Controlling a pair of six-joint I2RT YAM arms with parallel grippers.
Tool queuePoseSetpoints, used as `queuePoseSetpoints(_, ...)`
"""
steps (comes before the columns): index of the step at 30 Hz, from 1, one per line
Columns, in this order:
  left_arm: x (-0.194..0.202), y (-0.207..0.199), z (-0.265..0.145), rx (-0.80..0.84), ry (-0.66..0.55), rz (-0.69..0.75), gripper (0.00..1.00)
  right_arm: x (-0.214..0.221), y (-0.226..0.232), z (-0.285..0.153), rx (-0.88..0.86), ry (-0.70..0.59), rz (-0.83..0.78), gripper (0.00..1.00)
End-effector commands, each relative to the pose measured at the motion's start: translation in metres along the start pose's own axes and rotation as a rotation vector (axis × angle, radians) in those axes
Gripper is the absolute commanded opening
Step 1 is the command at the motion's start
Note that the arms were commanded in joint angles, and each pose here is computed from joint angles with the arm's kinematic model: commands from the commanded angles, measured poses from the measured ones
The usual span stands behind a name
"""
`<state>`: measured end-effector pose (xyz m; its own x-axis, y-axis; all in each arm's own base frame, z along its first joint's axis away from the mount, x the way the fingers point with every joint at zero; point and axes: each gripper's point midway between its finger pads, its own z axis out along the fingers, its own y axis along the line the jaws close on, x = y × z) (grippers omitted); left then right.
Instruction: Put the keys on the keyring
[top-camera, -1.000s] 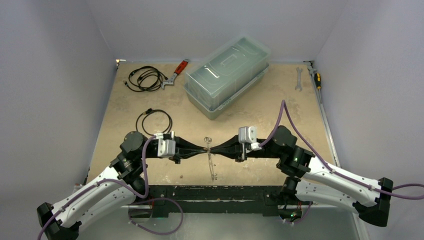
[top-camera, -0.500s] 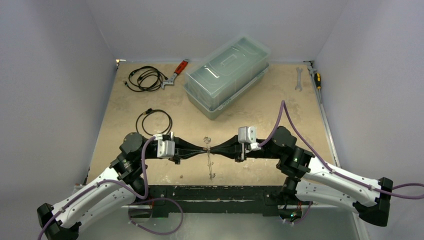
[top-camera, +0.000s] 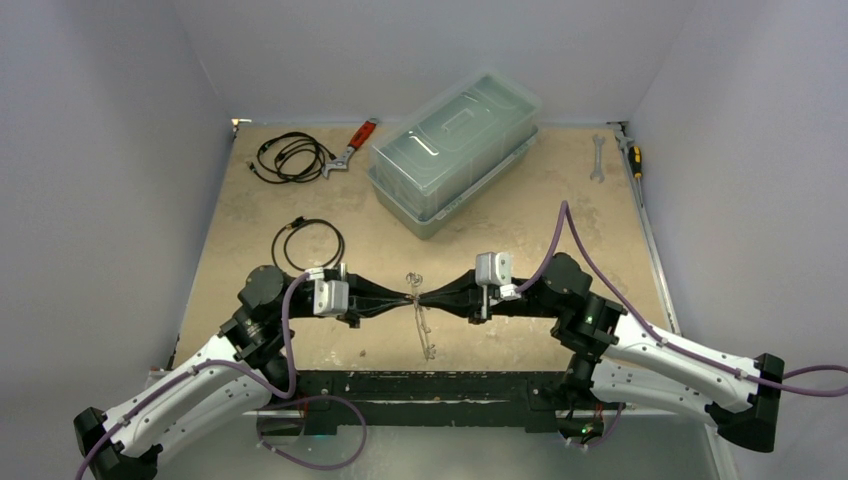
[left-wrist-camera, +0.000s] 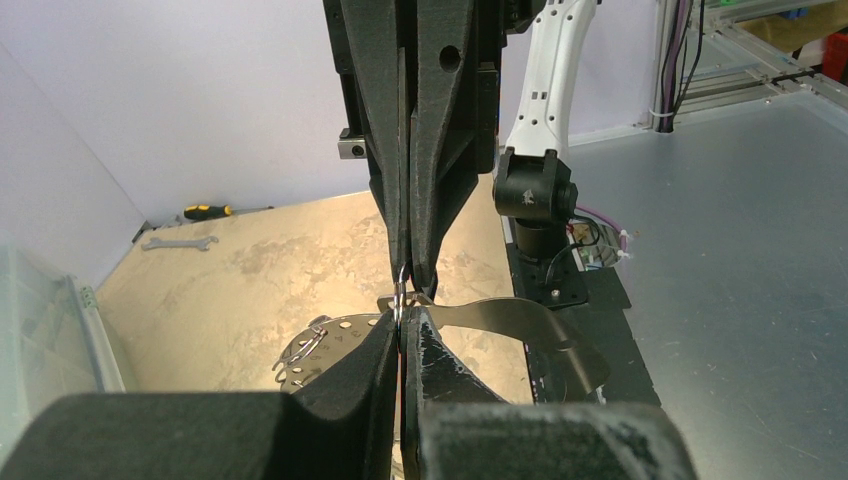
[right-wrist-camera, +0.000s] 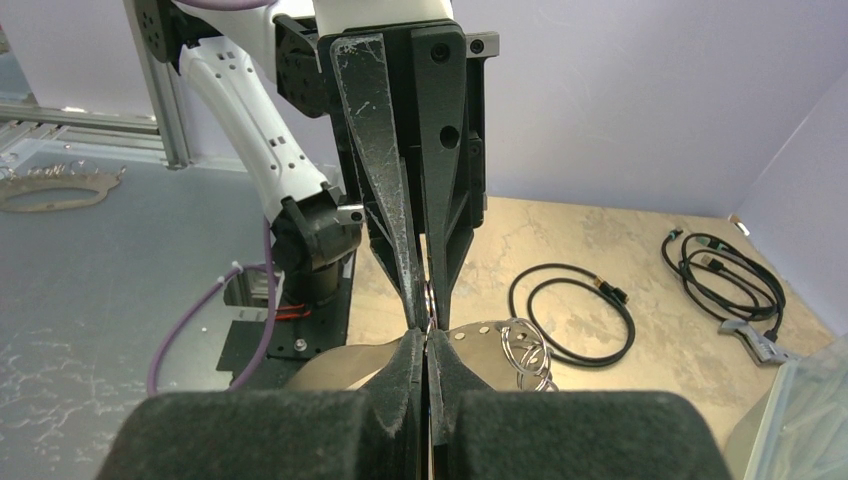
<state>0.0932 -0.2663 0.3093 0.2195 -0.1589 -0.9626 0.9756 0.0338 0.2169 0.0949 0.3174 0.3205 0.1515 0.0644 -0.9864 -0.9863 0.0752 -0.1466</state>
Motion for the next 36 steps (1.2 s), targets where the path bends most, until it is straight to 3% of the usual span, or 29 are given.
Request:
queuePoseSetpoints(1,-0.022,-0.001,0.002,0.019,-0.077,0.064,0.0,0.005,-0.004,0.005,0.008,0.01,0.008,0.0)
queuePoseSetpoints(34,-0.029,0.006,-0.004,-0.044,-0.103,0.061,0.0,0.029,-0.007,0.0,0.073,0.033,0.098,0.0)
queuePoseSetpoints(36,-0.028,0.006,-0.003,-0.041,-0.102,0.059,0.0,0.028,-0.008,0.001,0.072,0.036,0.094,0.13)
